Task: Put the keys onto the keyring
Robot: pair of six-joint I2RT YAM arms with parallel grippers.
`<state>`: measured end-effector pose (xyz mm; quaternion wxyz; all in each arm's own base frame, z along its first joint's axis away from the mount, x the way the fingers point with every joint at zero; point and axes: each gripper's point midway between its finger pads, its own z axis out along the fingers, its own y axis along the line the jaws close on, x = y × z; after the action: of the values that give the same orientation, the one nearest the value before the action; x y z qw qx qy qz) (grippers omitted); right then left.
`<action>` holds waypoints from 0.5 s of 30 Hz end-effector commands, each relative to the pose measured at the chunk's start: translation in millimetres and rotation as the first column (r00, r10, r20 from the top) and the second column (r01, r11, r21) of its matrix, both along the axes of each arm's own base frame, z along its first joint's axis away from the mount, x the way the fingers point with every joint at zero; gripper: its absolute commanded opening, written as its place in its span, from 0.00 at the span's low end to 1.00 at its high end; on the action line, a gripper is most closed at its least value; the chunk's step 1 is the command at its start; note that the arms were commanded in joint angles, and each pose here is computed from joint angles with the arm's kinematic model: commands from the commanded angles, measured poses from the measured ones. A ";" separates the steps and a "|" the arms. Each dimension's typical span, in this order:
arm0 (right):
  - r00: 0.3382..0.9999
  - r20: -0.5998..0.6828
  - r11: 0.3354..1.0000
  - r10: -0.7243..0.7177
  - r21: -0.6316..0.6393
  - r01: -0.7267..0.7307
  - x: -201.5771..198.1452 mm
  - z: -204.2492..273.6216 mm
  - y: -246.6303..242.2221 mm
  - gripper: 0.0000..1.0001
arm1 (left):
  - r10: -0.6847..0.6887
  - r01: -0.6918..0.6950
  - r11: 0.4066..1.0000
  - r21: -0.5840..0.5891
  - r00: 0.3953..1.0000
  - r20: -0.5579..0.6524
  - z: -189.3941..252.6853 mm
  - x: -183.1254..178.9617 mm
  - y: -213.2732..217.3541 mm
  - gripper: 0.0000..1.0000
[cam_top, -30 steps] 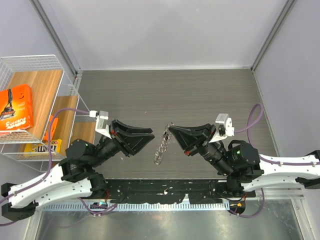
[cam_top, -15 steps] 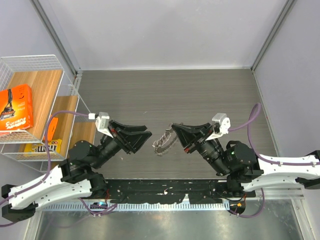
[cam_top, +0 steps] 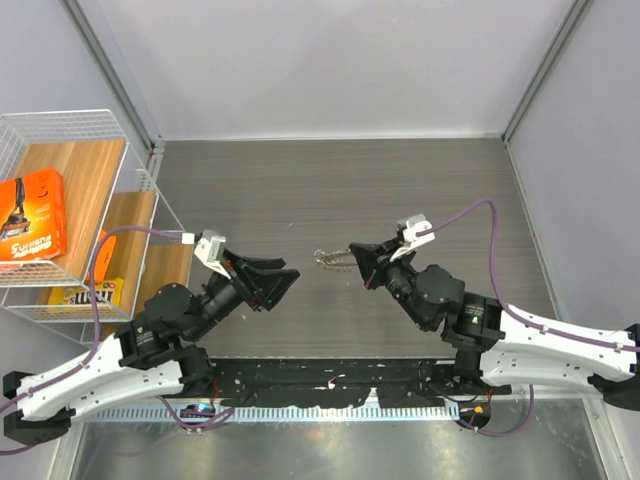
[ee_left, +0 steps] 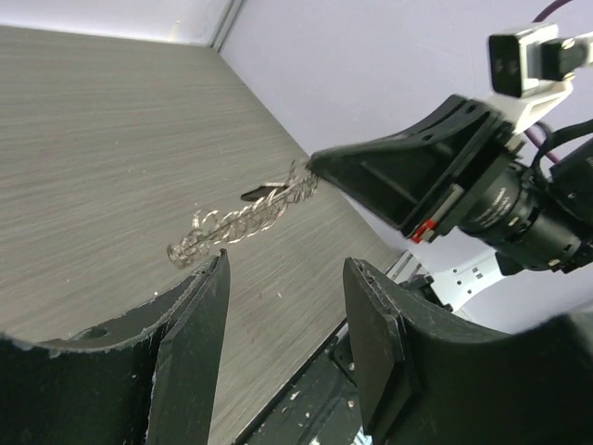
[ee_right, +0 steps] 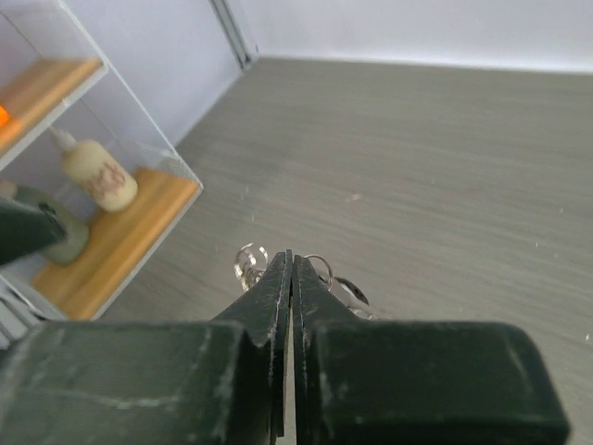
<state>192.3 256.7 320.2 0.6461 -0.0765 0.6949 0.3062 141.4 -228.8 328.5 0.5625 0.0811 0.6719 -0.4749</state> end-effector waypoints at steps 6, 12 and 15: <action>0.983 -0.174 0.998 0.059 -0.020 -0.063 -6.3 -66.5 13.0 0.06 | 0.034 -0.034 0.999 0.000 0.999 -0.020 -6.2 2.4 9.0 0.63; 0.961 -0.275 0.997 0.026 -0.057 -0.044 0.5 -112.0 16.3 0.05 | 0.032 -0.032 0.999 0.004 0.999 -0.029 -10.7 2.5 7.4 0.64; 0.964 -0.265 0.998 0.009 -0.057 -0.026 14.5 -109.2 16.1 0.05 | 0.032 -0.032 0.999 0.006 0.999 -0.028 -10.0 2.7 6.6 0.63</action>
<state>191.2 267.0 191.7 0.5318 -0.1029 0.7968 0.2678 141.2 -224.0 314.4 0.5557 0.0801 0.6862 -0.4625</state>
